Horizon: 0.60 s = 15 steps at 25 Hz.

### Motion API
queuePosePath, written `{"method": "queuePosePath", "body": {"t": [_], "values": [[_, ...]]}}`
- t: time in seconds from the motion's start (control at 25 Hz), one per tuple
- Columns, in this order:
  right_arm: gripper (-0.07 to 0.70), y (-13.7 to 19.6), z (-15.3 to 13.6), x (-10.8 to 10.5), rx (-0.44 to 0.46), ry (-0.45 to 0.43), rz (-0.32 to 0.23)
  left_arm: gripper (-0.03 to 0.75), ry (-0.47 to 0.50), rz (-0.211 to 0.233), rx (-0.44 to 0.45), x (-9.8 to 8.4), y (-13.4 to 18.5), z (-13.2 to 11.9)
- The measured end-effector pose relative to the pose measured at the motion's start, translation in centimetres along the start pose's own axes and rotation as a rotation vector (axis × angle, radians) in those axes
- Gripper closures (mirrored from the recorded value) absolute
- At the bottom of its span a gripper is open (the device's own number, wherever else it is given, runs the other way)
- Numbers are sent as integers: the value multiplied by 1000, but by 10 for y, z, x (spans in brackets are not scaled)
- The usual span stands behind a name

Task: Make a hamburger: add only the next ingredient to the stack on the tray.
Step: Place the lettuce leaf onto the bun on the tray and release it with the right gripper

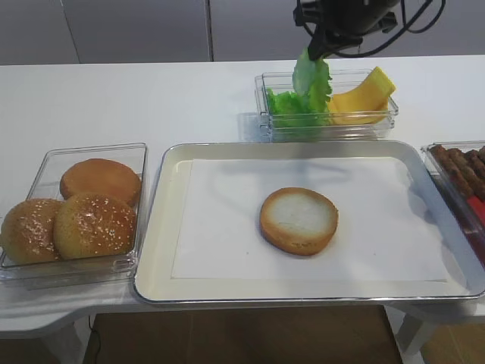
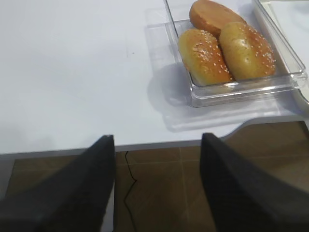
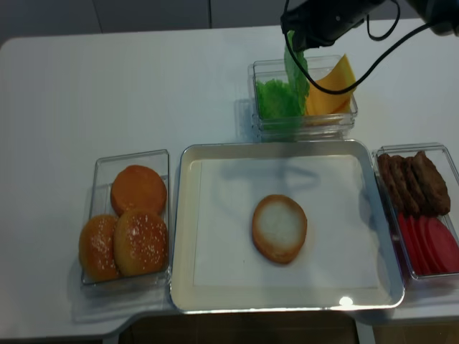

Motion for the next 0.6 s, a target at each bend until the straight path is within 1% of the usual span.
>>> {"method": "queuePosePath", "body": {"t": [0.08,0.2,0.32,0.4,0.52,0.6], "values": [[615,4,-10,2,15,-16,-7,299,0,0,0,0,0,0],[615,9,-23,15,29,-64,-11,299,0,0,0,0,0,0],[615,14,-33,25,45,-89,-9,299,0,0,0,0,0,0],[615,17,-37,30,52,-105,-12,299,0,0,0,0,0,0],[615,16,-37,39,47,-140,-38,299,0,0,0,0,0,0],[615,14,-36,41,41,-155,-40,299,0,0,0,0,0,0]]}}
Point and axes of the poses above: a point on each arm's last joint axis where the gripper is mounted, z pointing back along that axis away from the gripper, x along the wrist's bending axis when the last joint is at zero, y = z × x, the point moved 10 cm from there along -z, pointing out along that axis toward the gripper, and after that the axes turned 4 degrees about -z, right-handed, at the moved point
